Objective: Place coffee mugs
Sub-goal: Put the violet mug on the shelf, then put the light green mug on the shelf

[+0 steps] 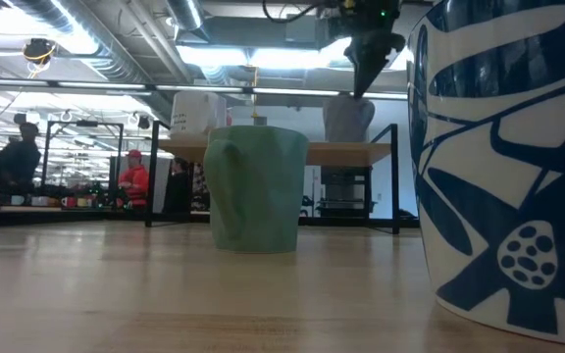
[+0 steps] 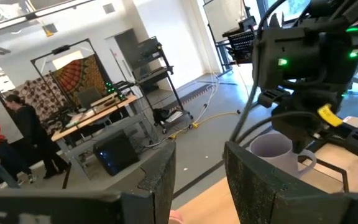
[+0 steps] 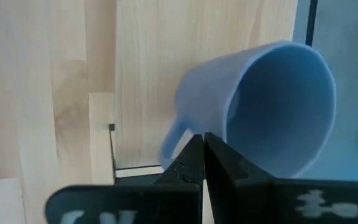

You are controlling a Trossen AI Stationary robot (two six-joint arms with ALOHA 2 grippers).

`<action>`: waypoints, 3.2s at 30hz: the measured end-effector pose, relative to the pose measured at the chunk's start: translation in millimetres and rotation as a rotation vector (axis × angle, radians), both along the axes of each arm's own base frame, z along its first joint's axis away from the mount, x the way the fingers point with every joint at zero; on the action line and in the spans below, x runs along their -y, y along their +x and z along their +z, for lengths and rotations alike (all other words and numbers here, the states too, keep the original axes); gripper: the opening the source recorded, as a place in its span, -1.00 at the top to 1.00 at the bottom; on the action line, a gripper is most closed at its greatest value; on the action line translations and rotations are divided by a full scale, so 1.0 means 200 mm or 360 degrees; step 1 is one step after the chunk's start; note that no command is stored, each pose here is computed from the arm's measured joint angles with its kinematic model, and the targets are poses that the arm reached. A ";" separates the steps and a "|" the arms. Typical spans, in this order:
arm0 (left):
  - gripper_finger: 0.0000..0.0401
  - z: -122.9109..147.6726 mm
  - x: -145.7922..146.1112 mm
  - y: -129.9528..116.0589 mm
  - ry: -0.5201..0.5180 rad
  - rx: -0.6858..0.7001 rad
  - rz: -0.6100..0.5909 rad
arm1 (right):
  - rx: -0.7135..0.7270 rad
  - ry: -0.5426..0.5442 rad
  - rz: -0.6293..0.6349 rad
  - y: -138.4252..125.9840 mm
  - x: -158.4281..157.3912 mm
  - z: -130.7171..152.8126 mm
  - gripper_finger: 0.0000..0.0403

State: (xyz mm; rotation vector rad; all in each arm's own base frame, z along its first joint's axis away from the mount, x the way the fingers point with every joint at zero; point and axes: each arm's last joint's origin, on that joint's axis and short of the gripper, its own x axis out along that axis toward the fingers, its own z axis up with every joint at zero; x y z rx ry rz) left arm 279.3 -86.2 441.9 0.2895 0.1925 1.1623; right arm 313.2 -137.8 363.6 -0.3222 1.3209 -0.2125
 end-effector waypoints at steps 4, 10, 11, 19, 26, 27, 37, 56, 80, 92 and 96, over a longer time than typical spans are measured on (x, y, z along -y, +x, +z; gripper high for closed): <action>0.35 0.00 0.00 0.00 0.0000 0.0000 0.0001 | -0.0018 -0.0020 -0.0014 -0.01 0.04 -0.01 1.00; 0.35 0.00 0.00 0.00 0.0000 0.0000 0.0000 | -0.0037 -0.0056 -0.0087 -0.04 0.11 -0.01 1.00; 0.35 0.00 0.00 0.00 0.0000 0.0000 0.0000 | -0.0038 -0.0057 -0.0101 -0.05 0.12 -0.01 1.00; 0.35 0.00 0.00 0.00 0.0000 0.0000 -0.0001 | -0.0046 -0.0078 -0.0146 -0.08 0.19 -0.01 1.00; 0.35 0.03 0.02 -0.05 -0.0014 0.0032 -0.0048 | -0.0085 -0.0131 -0.0134 -0.09 0.19 0.00 1.00; 0.35 0.04 0.02 -0.06 -0.0019 0.0045 -0.0055 | -0.0087 -0.0132 -0.0133 -0.09 0.19 0.00 1.00; 0.35 0.12 0.01 -0.18 -0.0045 0.0100 -0.0113 | 0.0024 -0.0062 -0.0145 -0.10 0.15 0.05 1.00; 0.35 0.26 0.04 -0.42 -0.0221 0.0485 -0.0546 | 0.0035 0.0120 -0.0018 0.01 -0.11 -0.03 1.00; 0.35 0.28 0.19 -0.54 -0.0362 0.0606 -0.0866 | 0.0446 0.0154 -0.0047 0.06 -0.11 0.15 1.00; 0.35 0.16 0.16 -0.46 -0.0552 0.0557 -0.1125 | 0.0630 0.0032 0.0202 -0.04 -0.41 0.52 1.00; 0.35 0.05 0.12 -0.37 -0.0700 0.0414 -0.1157 | 0.0496 -0.0038 0.0126 -0.18 -0.52 0.58 1.00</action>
